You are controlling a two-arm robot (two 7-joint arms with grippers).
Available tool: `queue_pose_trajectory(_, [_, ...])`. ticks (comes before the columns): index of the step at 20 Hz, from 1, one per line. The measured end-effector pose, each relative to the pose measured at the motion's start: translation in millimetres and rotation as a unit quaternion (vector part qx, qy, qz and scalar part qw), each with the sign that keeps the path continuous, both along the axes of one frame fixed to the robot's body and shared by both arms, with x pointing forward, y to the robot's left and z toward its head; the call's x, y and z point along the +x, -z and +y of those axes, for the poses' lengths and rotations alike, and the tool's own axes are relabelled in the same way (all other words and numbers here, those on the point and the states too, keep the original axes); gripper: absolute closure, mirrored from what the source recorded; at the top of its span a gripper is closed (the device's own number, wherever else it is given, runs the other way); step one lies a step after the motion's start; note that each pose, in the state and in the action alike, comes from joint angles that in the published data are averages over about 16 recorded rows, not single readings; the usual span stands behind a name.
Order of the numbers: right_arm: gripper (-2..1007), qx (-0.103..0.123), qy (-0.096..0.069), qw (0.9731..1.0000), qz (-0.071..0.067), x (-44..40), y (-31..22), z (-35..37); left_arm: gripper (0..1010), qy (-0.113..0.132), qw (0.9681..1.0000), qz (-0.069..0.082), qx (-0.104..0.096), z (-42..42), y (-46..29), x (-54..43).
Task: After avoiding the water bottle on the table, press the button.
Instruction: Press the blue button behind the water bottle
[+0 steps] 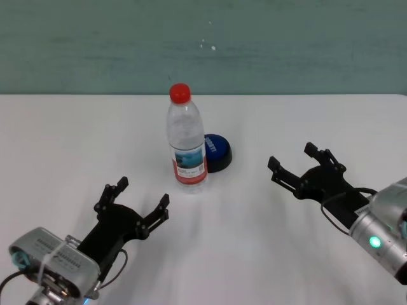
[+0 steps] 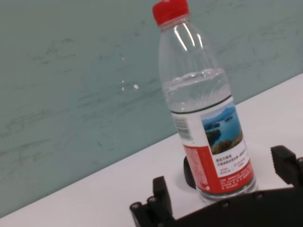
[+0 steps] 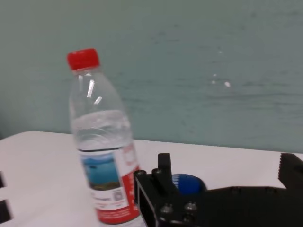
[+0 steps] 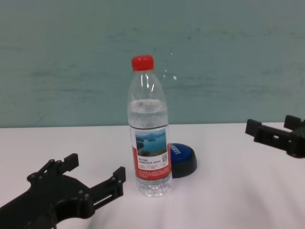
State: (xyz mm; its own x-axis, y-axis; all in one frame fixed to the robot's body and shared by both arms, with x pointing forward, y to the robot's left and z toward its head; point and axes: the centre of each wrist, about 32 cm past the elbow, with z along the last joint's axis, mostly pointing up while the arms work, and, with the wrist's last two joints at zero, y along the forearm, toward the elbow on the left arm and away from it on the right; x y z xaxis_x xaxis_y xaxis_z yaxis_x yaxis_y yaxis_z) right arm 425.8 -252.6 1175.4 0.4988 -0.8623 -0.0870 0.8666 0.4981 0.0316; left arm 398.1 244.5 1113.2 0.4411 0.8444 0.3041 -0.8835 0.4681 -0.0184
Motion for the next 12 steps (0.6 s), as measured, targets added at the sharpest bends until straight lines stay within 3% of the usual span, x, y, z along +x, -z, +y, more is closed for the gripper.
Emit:
queue_pose_trajectory(6, [1,-0.032,-0.037,0.9988,-0.003,-10.5,-15.2,-11.5,10,0.000,1.0000,0.000,0.000,0.0,0.0,0.0])
queue_pose_trajectory(12, [1,-0.069,-0.063,0.9956,-0.003,-19.0,-20.1,-10.3,10,0.000,1.0000,0.000,0.000,0.0,0.0,0.0])
